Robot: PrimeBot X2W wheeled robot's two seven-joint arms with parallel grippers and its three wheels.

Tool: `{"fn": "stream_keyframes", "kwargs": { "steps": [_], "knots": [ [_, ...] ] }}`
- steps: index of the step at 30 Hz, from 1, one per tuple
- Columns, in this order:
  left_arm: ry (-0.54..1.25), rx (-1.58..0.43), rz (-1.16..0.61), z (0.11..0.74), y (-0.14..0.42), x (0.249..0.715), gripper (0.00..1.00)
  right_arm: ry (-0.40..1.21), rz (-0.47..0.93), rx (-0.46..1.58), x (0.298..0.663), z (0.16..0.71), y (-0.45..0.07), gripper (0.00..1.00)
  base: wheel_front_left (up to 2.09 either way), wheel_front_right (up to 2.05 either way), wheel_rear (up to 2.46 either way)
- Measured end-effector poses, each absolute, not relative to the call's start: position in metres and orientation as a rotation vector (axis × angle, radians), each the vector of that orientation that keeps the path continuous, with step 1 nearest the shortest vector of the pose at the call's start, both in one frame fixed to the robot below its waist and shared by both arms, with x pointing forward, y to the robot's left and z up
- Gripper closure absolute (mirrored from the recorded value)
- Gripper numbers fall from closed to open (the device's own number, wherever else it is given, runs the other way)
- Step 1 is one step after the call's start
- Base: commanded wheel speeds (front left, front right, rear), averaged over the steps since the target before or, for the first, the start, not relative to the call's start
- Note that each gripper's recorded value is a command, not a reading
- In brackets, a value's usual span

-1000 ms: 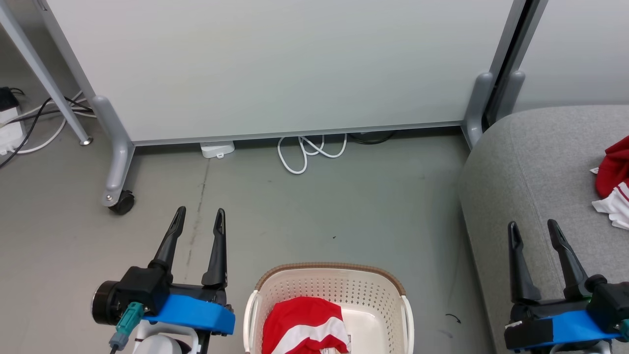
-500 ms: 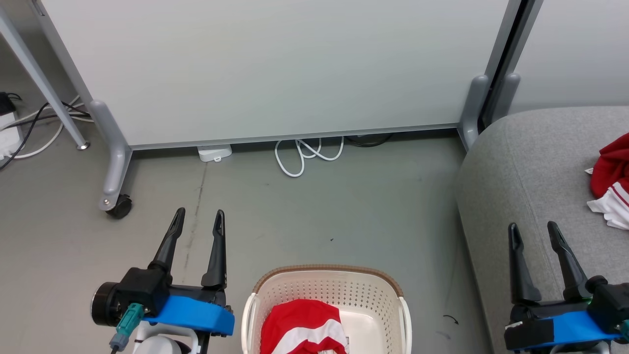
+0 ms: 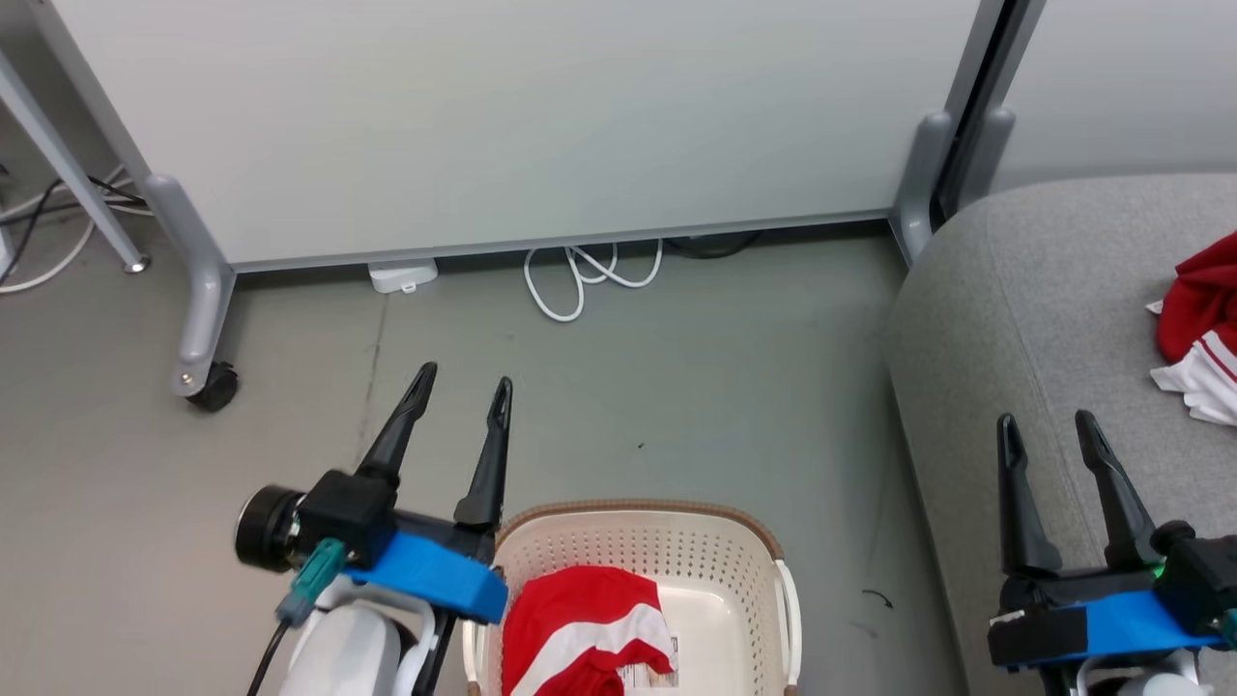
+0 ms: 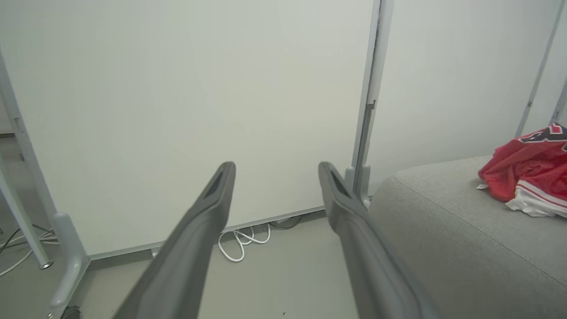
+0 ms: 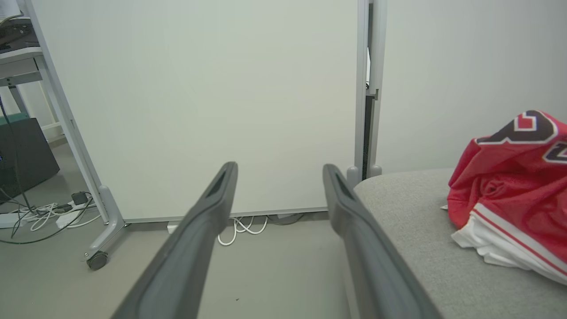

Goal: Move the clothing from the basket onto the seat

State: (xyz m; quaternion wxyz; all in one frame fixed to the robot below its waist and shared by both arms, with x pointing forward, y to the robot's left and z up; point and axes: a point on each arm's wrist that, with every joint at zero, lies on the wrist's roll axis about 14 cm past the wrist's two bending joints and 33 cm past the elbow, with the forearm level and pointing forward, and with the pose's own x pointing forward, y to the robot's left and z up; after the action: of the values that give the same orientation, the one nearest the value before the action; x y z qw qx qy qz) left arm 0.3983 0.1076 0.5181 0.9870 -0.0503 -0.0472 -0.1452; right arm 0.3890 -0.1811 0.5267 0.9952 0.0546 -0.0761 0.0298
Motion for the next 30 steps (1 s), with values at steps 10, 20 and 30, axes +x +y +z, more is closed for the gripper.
{"fn": "stream_keyframes", "kwargs": {
  "steps": [10, 20, 30],
  "knots": [
    [0.069, 0.036, -0.519, 0.466, 0.062, 0.433, 0.0, -0.175, 0.079, 0.089, 0.422, 0.531, -0.178, 0.0, 0.0, 0.0, 0.0],
    [0.326, 0.166, -0.741, 0.37, 0.023, 0.437, 0.0, -0.133, 0.067, 0.069, 0.459, 0.506, -0.185, 0.0, 0.0, 0.0, 0.0],
    [0.579, 0.369, -0.923, 0.274, 0.019, 0.424, 0.0, -0.093, 0.079, 0.053, 0.493, 0.475, -0.185, 0.0, 0.0, 0.0, 0.0]
  ]
}}
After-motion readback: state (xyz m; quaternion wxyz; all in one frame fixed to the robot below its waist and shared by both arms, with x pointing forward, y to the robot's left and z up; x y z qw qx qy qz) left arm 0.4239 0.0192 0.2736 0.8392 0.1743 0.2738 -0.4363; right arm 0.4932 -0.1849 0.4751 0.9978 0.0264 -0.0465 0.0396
